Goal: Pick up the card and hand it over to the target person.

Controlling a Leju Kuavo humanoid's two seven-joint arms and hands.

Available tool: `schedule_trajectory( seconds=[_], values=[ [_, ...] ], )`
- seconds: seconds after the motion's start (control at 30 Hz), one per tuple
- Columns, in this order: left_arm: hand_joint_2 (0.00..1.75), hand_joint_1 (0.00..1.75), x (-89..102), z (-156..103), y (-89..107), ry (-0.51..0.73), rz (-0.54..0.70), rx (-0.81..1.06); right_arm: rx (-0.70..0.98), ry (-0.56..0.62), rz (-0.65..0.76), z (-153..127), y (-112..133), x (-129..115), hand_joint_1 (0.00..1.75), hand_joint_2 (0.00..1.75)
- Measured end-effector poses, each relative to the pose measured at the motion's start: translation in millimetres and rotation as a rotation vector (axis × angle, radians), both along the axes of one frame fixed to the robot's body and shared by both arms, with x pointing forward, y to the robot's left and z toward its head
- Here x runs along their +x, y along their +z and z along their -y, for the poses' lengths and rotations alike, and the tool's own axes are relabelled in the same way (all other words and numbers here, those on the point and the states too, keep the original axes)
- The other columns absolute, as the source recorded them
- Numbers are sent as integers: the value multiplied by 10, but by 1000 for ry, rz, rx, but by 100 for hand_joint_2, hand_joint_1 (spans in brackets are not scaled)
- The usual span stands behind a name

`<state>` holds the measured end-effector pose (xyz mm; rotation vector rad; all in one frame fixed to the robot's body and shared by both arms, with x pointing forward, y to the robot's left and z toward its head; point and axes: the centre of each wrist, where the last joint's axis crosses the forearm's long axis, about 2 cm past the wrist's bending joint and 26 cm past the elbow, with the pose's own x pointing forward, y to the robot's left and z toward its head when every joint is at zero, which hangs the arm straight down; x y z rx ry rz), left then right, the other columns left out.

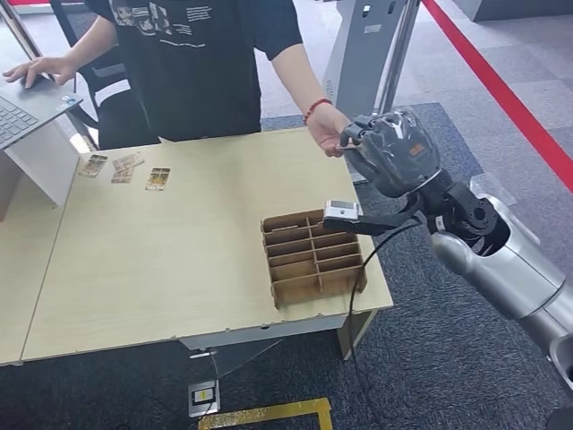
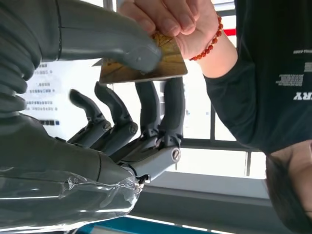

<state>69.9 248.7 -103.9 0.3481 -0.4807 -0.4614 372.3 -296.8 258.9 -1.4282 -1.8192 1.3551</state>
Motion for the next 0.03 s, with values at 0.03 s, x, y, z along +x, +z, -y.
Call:
schedule_trajectory(
  seconds=[0.03],
  values=[
    [175,0,-1,-3,0,0,0,1,1,-3,2,7,-1,-11,0,175]
  ],
)
